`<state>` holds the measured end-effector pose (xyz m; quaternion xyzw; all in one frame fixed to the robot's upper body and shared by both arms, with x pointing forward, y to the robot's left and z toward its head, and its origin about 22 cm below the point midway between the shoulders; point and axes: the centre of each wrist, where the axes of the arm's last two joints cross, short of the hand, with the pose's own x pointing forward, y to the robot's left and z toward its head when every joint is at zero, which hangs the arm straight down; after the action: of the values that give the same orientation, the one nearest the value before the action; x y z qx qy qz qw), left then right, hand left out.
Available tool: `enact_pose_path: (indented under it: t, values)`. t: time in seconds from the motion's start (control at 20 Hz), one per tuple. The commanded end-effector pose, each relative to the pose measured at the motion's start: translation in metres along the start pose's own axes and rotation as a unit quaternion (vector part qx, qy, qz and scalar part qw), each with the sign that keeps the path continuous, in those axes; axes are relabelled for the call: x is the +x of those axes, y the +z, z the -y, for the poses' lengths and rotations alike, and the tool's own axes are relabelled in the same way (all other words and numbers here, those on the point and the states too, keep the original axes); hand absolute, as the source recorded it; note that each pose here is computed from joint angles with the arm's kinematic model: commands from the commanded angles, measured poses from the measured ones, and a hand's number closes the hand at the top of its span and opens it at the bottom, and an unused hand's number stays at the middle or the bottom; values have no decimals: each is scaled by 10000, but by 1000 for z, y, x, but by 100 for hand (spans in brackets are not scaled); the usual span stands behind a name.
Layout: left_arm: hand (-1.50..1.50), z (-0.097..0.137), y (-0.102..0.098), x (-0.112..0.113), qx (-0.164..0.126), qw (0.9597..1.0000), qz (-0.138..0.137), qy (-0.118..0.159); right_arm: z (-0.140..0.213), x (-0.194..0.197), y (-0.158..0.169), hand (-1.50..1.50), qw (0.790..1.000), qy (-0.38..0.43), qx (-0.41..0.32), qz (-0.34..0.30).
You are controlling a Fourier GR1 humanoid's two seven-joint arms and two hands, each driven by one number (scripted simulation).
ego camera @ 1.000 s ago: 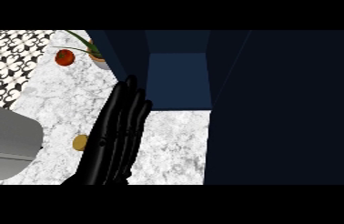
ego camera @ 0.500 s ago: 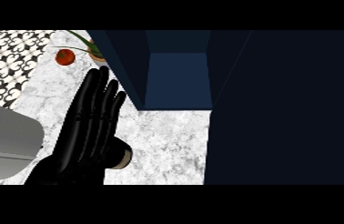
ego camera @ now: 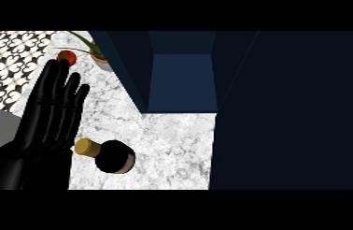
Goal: Pick up the wine, place it into the cabinet and close the cabinet
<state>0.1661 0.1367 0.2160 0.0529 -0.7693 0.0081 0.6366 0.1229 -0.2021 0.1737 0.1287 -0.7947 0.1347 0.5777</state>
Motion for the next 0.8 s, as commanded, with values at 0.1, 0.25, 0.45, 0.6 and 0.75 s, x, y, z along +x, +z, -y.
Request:
enact_pose_path:
  t: [0.1,0.25,0.45,0.6,0.75]
  values:
    - [-150,-33,21,7,-86,9995,-108,268,-6,47,35,-150,9986,-186,34,485]
    - [-150,-42,12,-9,-17,9996,-174,243,-6,43,30,-150,9985,-188,122,503]
    - [-150,-50,24,-9,-56,9988,-340,355,-9,39,26,-150,9985,-241,88,474]
    - [-150,-61,14,-28,-68,9985,-472,274,-7,47,28,-150,9983,-252,122,519]
    - [-150,-68,16,-44,100,9976,-569,375,-12,46,33,-150,9984,-319,85,467]
